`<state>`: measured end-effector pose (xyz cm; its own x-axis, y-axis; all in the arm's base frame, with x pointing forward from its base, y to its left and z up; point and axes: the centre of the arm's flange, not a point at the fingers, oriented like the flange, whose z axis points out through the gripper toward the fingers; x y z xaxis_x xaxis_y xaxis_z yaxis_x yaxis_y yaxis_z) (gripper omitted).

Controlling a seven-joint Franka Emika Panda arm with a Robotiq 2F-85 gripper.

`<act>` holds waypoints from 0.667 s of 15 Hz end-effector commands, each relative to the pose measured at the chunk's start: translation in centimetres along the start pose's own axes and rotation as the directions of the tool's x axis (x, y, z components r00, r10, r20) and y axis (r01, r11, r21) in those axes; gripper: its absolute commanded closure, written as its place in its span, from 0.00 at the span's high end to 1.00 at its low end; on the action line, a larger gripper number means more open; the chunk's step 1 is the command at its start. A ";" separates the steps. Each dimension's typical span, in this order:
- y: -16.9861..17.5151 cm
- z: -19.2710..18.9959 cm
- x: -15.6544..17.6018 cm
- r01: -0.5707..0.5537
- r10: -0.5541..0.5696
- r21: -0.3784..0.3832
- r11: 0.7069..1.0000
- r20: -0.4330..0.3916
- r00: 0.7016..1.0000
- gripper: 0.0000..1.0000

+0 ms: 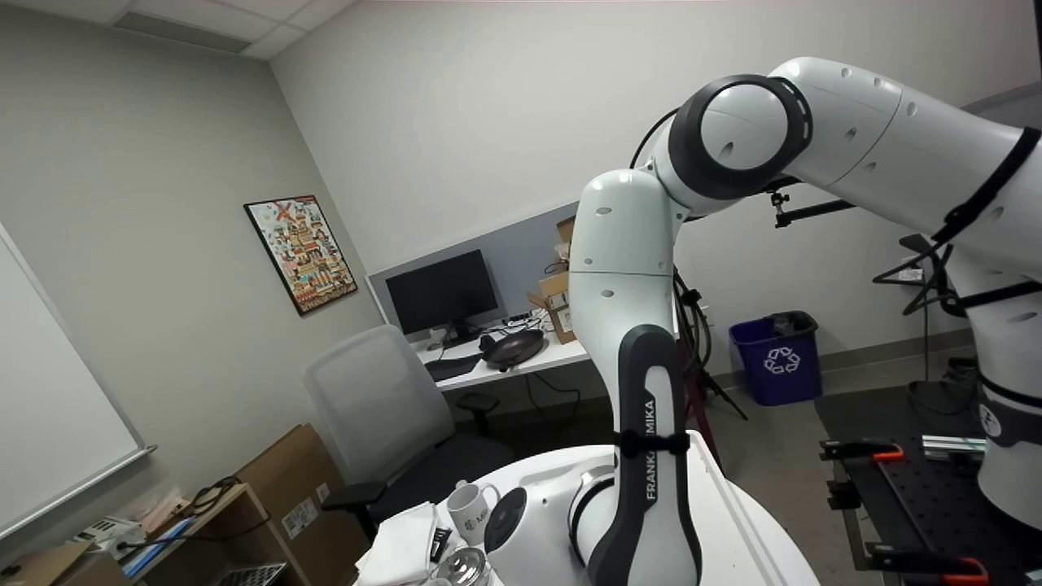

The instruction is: Pick up the white towel and wipe the the white tray.

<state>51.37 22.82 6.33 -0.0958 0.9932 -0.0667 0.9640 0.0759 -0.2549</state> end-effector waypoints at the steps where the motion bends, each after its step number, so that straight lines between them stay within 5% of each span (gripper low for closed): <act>1: 3.2 2.0 3.4 0.103 -0.105 0.040 0.994 0.042 0.994 0.02; 10: 6.7 -1.0 6.6 0.238 -0.242 0.051 0.970 0.085 0.967 0.02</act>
<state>54.87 28.16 6.10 -0.3034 0.9494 -0.0817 0.9085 0.2623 -0.3254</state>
